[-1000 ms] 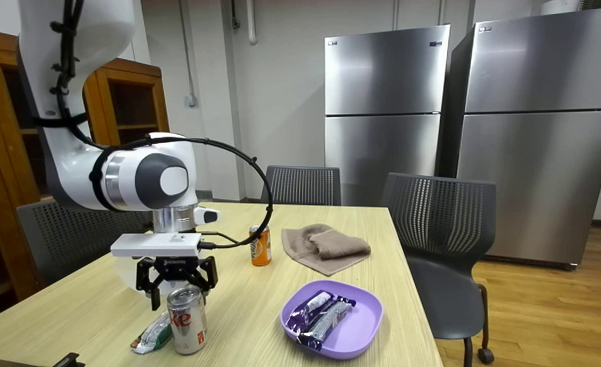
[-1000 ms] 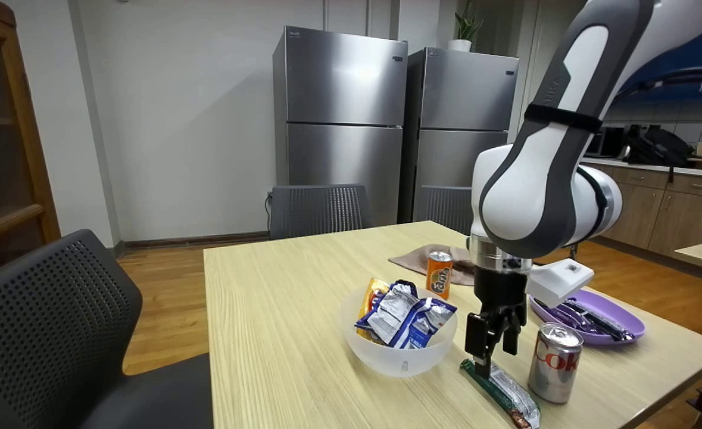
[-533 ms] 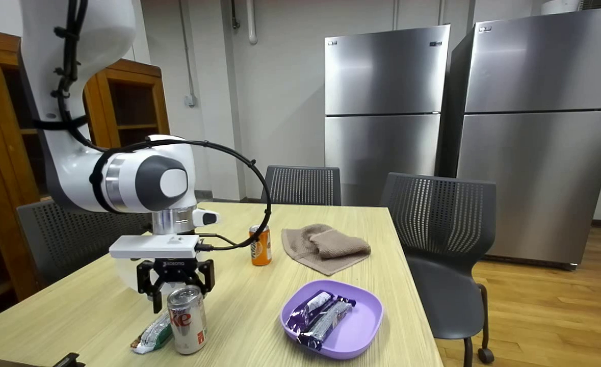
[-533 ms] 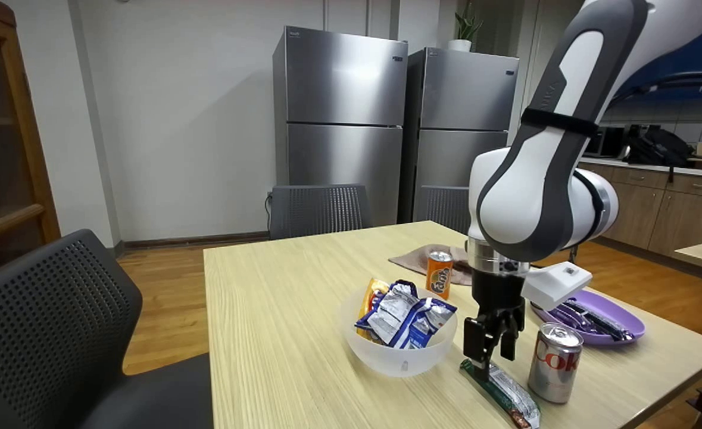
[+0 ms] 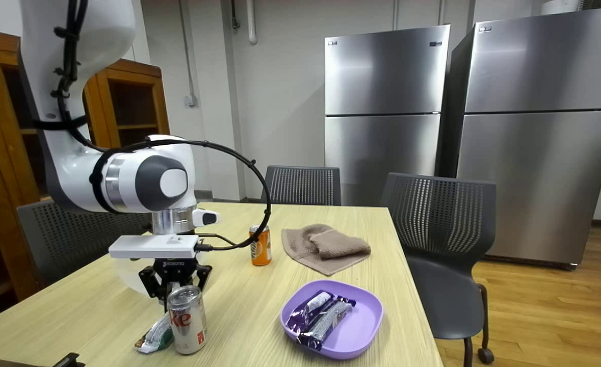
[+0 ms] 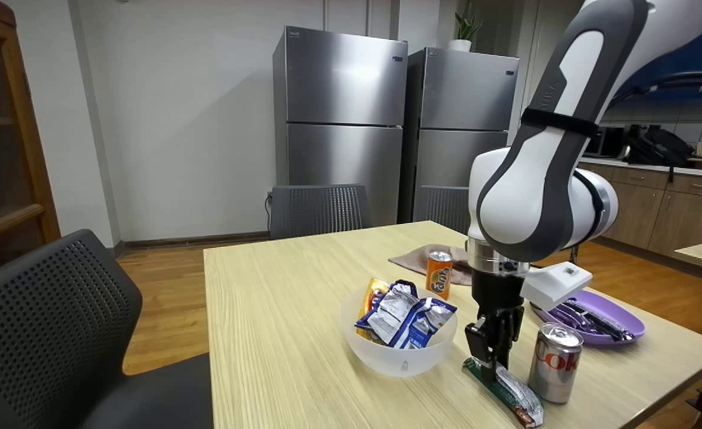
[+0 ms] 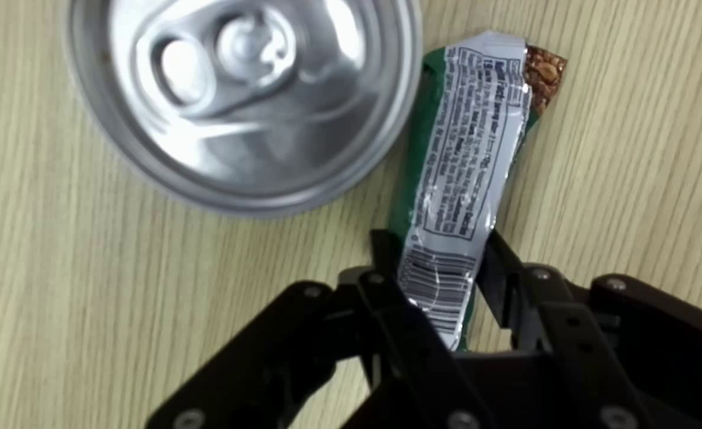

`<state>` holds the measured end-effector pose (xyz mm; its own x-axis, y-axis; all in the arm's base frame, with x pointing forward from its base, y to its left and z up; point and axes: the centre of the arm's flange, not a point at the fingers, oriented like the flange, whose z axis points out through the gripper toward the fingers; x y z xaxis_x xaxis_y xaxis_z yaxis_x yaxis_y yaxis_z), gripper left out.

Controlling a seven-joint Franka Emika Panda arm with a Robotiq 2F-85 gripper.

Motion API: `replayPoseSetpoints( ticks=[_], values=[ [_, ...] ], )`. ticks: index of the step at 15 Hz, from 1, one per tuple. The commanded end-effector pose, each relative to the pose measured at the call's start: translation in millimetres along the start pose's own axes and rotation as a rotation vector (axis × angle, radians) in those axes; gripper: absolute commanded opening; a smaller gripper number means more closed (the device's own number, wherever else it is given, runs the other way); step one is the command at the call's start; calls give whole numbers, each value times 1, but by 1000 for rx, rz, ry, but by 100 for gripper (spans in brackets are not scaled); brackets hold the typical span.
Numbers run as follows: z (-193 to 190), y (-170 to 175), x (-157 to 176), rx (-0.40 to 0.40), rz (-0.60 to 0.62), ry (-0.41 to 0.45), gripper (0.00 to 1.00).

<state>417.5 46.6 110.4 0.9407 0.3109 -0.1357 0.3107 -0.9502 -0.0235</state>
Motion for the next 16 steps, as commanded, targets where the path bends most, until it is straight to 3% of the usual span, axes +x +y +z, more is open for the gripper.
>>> replayPoseSetpoints(
  ticks=[1, 16],
  values=[
    [-1, -3, 3, -10, 15, -6, 13],
    [-67, -9, -27, 16, 38, 50, 13]
  ],
)
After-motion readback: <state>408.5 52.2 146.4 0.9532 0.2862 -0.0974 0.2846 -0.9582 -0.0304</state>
